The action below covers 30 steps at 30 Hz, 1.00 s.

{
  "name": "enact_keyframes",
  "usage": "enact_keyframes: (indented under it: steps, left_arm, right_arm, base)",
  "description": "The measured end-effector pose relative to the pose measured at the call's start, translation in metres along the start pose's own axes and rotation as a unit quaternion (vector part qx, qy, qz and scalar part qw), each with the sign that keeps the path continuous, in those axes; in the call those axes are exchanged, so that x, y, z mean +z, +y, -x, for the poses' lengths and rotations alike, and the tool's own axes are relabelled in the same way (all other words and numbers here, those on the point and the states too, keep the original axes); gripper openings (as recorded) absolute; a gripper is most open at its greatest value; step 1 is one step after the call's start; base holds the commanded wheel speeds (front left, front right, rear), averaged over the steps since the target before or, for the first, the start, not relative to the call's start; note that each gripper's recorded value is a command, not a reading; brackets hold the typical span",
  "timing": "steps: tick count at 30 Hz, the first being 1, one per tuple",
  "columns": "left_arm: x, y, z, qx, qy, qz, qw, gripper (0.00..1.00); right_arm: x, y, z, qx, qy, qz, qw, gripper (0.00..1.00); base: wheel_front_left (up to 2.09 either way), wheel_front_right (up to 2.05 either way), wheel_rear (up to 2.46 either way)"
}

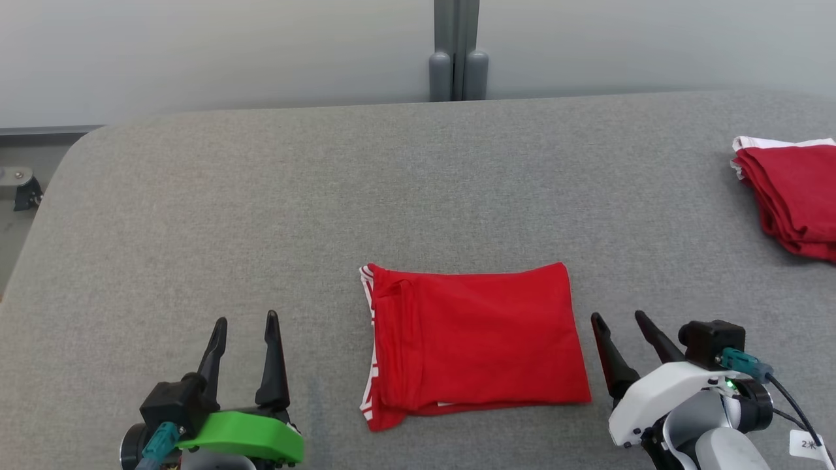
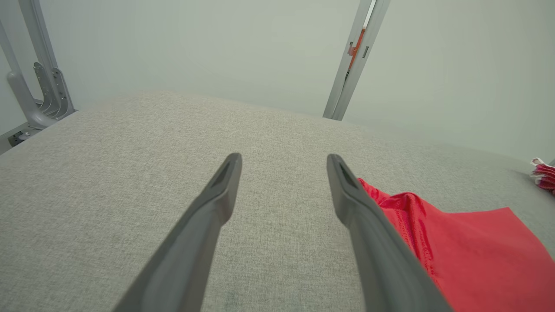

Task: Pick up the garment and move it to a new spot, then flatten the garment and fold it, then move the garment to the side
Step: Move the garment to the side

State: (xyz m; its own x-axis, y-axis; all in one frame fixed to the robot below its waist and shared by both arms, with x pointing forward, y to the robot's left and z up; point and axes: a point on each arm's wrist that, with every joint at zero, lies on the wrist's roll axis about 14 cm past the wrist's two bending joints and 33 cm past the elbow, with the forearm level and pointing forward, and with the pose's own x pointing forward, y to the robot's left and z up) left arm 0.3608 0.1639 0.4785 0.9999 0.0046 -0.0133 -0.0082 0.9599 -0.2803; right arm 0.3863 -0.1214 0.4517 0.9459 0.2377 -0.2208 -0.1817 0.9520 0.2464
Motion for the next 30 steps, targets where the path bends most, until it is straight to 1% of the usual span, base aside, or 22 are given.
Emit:
enact_keyframes:
  steps: [6, 11, 17, 19, 20, 21, 22, 23, 26, 30]
  left_arm:
    - [0.006, 0.012, 0.002, 0.019, -0.01, -0.003, 1.0, 1.0]
    - [0.007, 0.025, 0.007, 0.042, -0.011, -0.005, 0.999, 1.0]
    - [0.008, 0.038, 0.014, 0.064, -0.011, -0.006, 0.998, 1.0]
    - [0.007, 0.041, 0.016, 0.07, -0.01, -0.006, 0.998, 1.0]
    - [0.007, 0.042, 0.016, 0.072, -0.009, -0.006, 0.997, 1.0]
    - [0.006, 0.044, 0.017, 0.076, -0.008, -0.007, 0.997, 1.0]
    - [0.006, 0.044, 0.017, 0.076, -0.007, -0.007, 0.997, 1.0]
    - [0.006, 0.044, 0.016, 0.076, -0.007, -0.007, 0.997, 1.0]
    - [0.005, 0.04, 0.013, 0.069, -0.006, -0.009, 0.998, 1.0]
    - [0.005, 0.03, 0.004, 0.051, -0.006, -0.007, 0.999, 1.0]
  right_arm:
    - [-0.02, 0.01, -0.012, 0.02, 0.08, 0.001, 0.997, 1.0]
    - [-0.04, 0.02, -0.025, 0.043, 0.141, -0.003, 0.989, 1.0]
    - [-0.062, 0.021, -0.037, 0.049, 0.187, 0.001, 0.981, 1.0]
    - [-0.066, 0.023, -0.041, 0.052, 0.193, 0.0, 0.98, 1.0]
    - [-0.068, 0.024, -0.043, 0.053, 0.196, -0.001, 0.979, 0.82]
    - [-0.068, 0.025, -0.045, 0.054, 0.196, -0.004, 0.979, 0.44]
    - [-0.069, 0.026, -0.046, 0.055, 0.195, -0.005, 0.979, 0.31]
    - [-0.068, 0.027, -0.048, 0.056, 0.193, -0.005, 0.98, 0.0]
    - [-0.065, 0.03, -0.05, 0.059, 0.181, -0.01, 0.982, 0.0]
    - [-0.053, 0.018, -0.051, 0.046, 0.151, -0.01, 0.987, 0.0]
  base:
    - [0.0, 0.0, 0.0]
    - [0.0, 0.0, 0.0]
    - [0.0, 0.0, 0.0]
    - [0.0, 0.0, 0.0]
    - [0.0, 0.0, 0.0]
    - [0.0, 0.0, 0.0]
    - [0.0, 0.0, 0.0]
    - [0.0, 0.0, 0.0]
    - [0.0, 0.0, 0.0]
    - [0.0, 0.0, 0.0]
